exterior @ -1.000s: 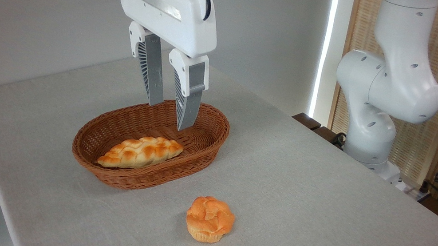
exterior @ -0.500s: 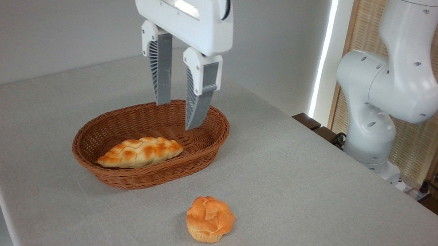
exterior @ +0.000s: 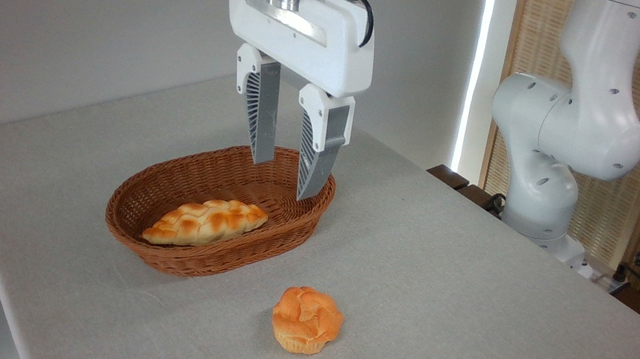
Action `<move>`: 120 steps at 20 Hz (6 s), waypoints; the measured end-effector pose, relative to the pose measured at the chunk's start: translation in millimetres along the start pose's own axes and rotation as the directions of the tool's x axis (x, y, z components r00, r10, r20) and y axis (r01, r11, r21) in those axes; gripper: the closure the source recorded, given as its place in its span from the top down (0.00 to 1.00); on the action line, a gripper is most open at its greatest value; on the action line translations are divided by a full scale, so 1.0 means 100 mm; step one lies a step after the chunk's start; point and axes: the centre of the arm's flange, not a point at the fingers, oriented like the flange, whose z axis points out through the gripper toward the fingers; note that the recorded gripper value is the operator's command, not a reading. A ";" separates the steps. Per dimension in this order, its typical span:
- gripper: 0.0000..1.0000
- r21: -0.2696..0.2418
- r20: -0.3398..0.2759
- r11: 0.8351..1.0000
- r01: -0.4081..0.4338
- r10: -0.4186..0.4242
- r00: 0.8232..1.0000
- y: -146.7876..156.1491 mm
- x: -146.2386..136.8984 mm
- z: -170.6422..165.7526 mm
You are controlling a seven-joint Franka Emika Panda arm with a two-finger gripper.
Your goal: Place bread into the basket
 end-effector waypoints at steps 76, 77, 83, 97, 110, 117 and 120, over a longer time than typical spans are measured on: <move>0.37 0.081 0.101 0.977 -0.195 0.187 0.977 -0.14 -0.36 1.69; 0.39 0.081 0.101 0.977 -0.195 0.187 0.977 -0.14 -0.36 1.70; 0.15 0.067 0.113 0.970 -0.234 0.226 0.968 -0.10 -0.31 1.77; 0.00 0.062 0.120 0.964 -0.258 0.249 0.961 -0.06 -0.27 1.80; 0.00 0.012 0.150 0.978 -0.210 0.206 0.967 -0.23 -0.14 0.95; 0.00 -0.088 0.084 0.974 -0.207 0.215 0.973 0.06 0.10 0.49; 0.00 -0.135 0.044 0.967 -0.215 0.223 0.974 0.58 0.42 0.34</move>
